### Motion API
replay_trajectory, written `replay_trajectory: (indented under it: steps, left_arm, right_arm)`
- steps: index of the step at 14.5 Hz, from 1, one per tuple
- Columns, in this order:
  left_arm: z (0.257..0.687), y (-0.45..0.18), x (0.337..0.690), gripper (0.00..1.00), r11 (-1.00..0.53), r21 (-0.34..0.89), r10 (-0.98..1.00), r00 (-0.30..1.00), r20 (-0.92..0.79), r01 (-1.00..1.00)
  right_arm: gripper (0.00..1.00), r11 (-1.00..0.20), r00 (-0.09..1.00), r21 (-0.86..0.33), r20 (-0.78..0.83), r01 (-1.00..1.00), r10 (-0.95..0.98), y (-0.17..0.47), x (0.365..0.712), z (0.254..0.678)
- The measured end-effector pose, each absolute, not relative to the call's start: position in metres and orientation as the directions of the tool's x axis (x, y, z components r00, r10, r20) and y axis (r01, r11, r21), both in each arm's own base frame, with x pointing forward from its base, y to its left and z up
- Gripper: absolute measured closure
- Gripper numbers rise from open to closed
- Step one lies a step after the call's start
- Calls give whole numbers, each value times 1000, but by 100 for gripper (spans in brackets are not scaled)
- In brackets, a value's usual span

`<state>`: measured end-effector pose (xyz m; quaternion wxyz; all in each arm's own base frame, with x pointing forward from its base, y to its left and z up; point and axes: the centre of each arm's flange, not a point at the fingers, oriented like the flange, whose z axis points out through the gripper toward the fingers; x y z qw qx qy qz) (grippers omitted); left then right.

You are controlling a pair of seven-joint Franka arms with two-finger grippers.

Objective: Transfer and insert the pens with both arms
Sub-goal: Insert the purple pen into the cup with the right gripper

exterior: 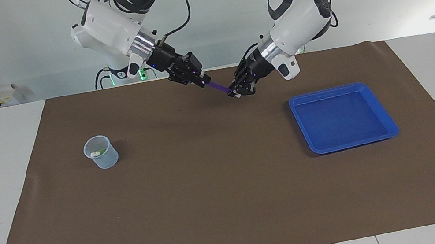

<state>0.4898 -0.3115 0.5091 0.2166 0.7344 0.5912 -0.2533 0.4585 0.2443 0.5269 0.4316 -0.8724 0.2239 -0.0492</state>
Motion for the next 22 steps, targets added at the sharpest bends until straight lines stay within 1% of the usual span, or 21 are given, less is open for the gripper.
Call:
replay_trajectory:
  steps: [1, 2, 4, 9, 10, 14, 15, 16, 17, 20, 22]
  left_arm:
    - [509, -311, 490, 83, -207, 18, 759, 172, -628, 978]
    - [509, -311, 490, 83, -207, 18, 759, 172, -628, 978]
    - [510, -310, 490, 83, -203, 20, 759, 170, -629, 979]
    - [510, -311, 490, 83, -200, 19, 758, 167, -630, 980]
    - [510, -311, 490, 78, -201, 20, 758, 168, -630, 979]
    - [517, -311, 488, 31, -202, 32, 756, 177, -631, 979]
    - [518, -310, 488, 18, -202, 34, 756, 178, -631, 979]
    - [518, -310, 488, 7, -203, 37, 755, 180, -630, 979]
    - [518, -309, 489, 0, -207, 43, 754, 188, -630, 977]
    - [517, -297, 495, 0, -260, 91, 744, 260, -615, 961]
    - [511, -276, 501, 0, -341, 117, 745, 343, -572, 933]
  right_arm:
    - [71, -527, 895, -775, -107, -348, -433, 244, 459, 527]
    - [71, -527, 895, -775, -107, -348, -433, 244, 459, 527]
    - [83, -527, 894, -774, -109, -351, -435, 244, 459, 526]
    - [83, -526, 893, -774, -110, -352, -437, 243, 460, 526]
    - [83, -525, 891, -774, -110, -354, -440, 241, 460, 526]
    - [83, -526, 890, -770, -114, -360, -442, 237, 463, 524]
    - [83, -543, 896, -760, -114, -357, -428, 235, 463, 523]
    - [83, -581, 908, -737, -107, -345, -404, 229, 465, 521]
    - [83, -633, 925, -702, -100, -327, -366, 219, 467, 521]
    - [83, -824, 978, -528, -74, -206, -197, 156, 477, 545]
    - [83, -895, 996, -436, -44, -92, -81, 104, 484, 569]
